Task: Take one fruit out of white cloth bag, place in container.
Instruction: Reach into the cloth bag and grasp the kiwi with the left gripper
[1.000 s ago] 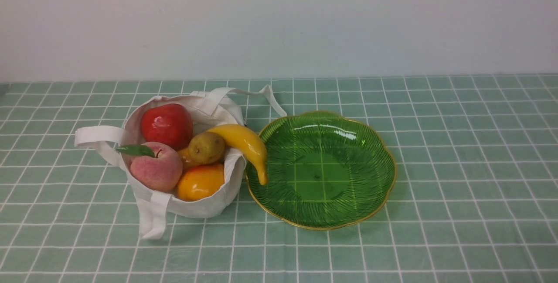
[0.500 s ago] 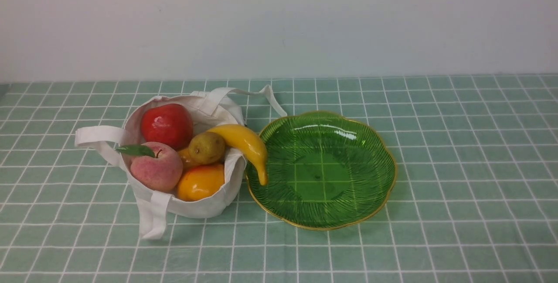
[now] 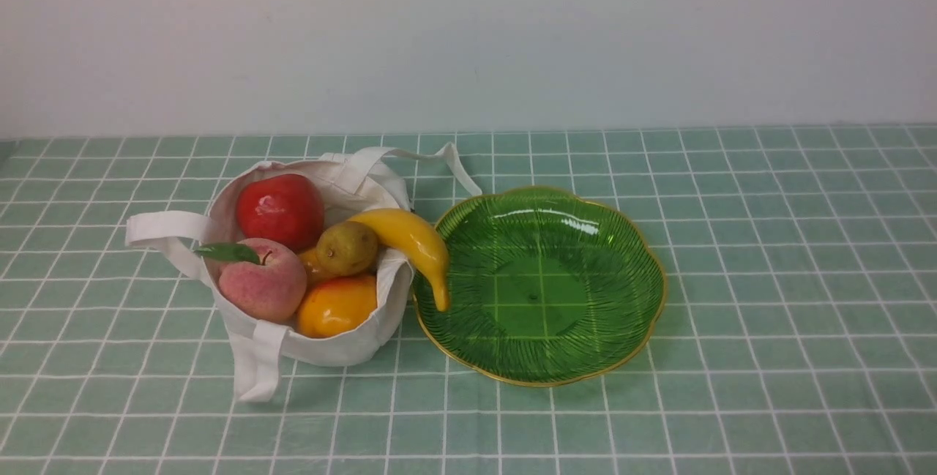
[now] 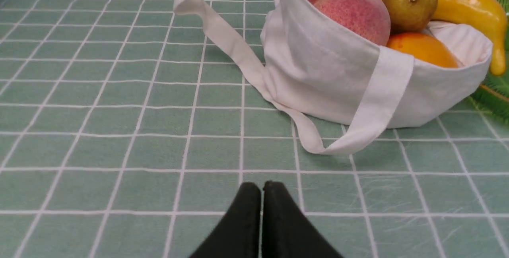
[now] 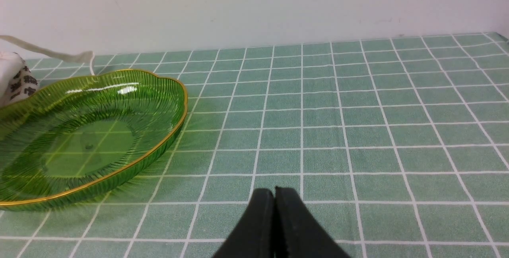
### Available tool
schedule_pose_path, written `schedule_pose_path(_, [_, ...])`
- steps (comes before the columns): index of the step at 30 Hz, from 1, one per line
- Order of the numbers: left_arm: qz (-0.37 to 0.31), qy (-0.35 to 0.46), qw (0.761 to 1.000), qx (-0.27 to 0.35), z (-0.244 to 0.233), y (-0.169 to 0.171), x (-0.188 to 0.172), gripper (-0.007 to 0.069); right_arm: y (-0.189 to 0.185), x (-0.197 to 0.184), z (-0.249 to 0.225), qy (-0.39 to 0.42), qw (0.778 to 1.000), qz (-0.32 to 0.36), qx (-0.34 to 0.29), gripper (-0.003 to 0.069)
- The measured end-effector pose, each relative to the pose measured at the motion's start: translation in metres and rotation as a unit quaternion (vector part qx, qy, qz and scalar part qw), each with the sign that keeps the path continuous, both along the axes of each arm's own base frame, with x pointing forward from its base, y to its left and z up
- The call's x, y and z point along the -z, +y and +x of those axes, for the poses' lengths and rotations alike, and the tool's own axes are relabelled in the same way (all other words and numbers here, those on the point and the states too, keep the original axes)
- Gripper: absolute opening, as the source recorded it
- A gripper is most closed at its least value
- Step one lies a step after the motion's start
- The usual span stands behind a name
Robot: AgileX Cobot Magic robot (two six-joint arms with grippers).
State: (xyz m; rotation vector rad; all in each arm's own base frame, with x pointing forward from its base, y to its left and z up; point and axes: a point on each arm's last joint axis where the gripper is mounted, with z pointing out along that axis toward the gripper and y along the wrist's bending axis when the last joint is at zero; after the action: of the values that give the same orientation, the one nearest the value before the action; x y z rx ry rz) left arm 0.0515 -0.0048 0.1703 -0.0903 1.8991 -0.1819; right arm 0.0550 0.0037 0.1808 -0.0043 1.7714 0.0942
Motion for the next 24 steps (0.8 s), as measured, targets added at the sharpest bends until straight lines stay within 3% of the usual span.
schedule_pose_path(2, [-0.090,-0.001,0.996,-0.007,0.000,-0.004,-0.001,-0.0008,0.000,0.000,0.000,0.000,1.000,0.000,0.000,-0.0012])
schedule_pose_path(4, [-0.217,0.009,0.976,-0.016,0.000,-0.009,-0.003,-0.0008,0.000,0.000,0.000,0.000,1.000,0.000,0.000,-0.0012])
schedule_pose_path(8, [-0.346,0.013,0.938,-0.022,0.000,-0.014,-0.007,-0.0008,0.000,0.000,0.000,0.000,1.000,0.000,0.000,-0.0012])
schedule_pose_path(16, [-0.360,-0.046,0.932,-0.015,0.001,-0.012,-0.026,-0.0008,0.000,0.000,0.000,0.000,1.000,0.000,0.000,-0.0012])
schedule_pose_path(19, [-0.317,-0.081,0.945,0.022,-0.006,-0.015,-0.067,-0.0008,0.000,0.000,0.000,0.000,1.000,0.000,0.000,-0.0012])
schedule_pose_path(22, [-0.265,-0.053,0.962,0.047,-0.003,-0.019,-0.104,-0.0008,0.000,0.000,0.000,0.000,1.000,0.000,0.000,-0.0012])
schedule_pose_path(24, [-0.230,0.023,0.971,0.059,0.009,-0.024,-0.114,-0.0008,0.000,0.000,0.000,0.001,1.000,0.000,0.000,-0.0012])
